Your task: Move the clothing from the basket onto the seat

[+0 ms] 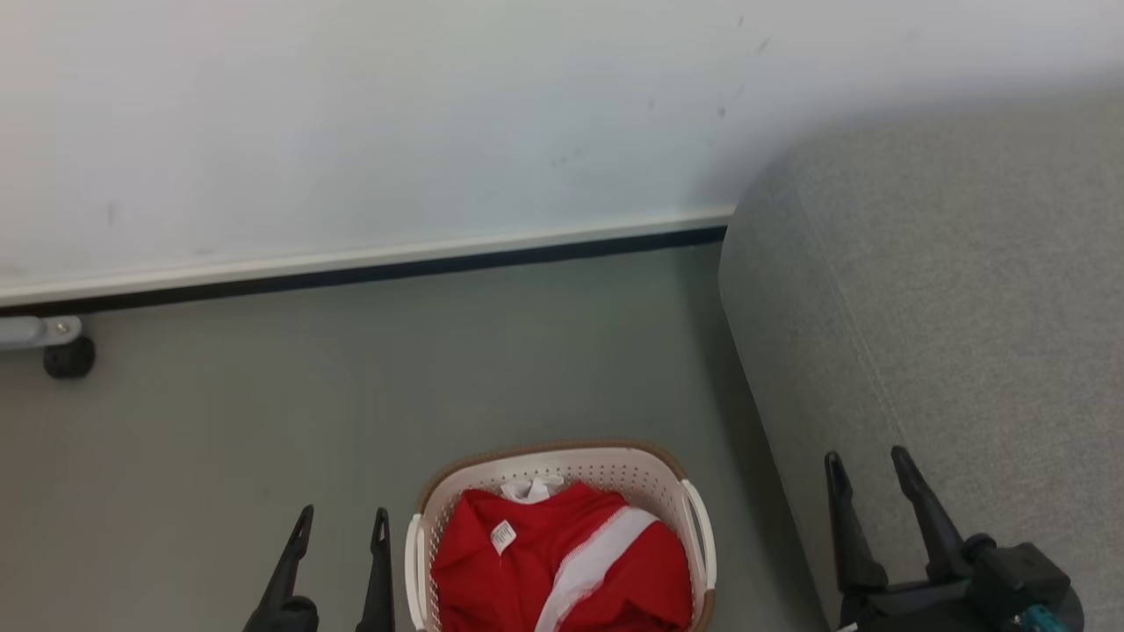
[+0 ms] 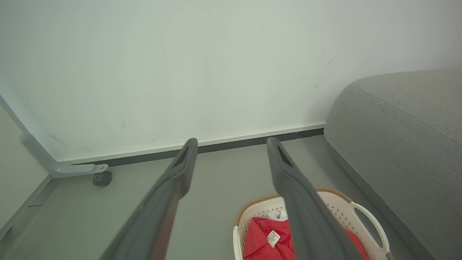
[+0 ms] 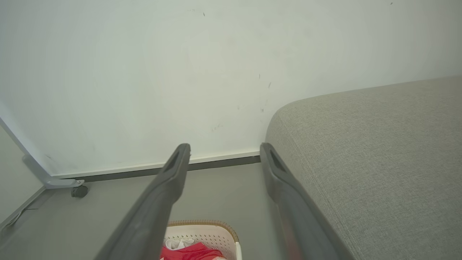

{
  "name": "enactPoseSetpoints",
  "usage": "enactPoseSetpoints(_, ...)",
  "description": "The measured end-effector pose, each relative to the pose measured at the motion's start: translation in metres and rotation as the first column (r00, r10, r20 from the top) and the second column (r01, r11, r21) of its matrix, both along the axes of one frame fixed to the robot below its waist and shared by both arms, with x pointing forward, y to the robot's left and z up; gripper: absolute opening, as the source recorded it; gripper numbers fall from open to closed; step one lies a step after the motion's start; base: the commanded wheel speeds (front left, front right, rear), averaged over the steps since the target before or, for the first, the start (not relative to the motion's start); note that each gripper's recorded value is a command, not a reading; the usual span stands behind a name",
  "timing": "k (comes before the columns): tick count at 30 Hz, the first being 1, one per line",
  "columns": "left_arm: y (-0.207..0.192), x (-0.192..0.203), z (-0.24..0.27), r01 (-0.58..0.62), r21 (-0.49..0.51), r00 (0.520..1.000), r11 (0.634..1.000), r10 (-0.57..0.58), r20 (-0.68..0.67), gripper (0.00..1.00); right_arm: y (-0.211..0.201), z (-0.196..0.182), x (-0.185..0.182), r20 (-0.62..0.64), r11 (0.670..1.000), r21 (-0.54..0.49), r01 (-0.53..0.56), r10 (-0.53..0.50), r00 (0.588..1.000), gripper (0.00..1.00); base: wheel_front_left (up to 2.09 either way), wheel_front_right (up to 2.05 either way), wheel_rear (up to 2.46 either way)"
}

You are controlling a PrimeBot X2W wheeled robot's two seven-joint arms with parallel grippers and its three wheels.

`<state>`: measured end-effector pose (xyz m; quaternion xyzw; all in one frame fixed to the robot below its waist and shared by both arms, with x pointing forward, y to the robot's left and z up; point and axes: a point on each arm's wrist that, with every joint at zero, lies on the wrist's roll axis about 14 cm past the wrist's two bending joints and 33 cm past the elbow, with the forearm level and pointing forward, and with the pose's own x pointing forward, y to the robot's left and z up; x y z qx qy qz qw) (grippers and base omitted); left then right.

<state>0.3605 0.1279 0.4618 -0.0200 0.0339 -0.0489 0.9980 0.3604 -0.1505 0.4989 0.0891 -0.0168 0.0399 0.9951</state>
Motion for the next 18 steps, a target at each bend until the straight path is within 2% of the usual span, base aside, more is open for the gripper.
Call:
enactPoseSetpoints(10,-0.041,0.030,-0.038,0.142,0.009,0.986,0.990,-0.140,-0.095,1.00,-0.016,0.001,0.031,0.015,0.999,-0.010,0.035,-0.035,0.999,1.00,0.00,0.00,0.00)
enactPoseSetpoints(18,-0.076,0.041,-0.086,0.275,0.024,0.936,0.961,-0.263,-0.234,1.00,-0.030,-0.005,0.052,0.011,0.997,-0.024,0.067,-0.067,0.998,1.00,0.00,0.00,0.00)
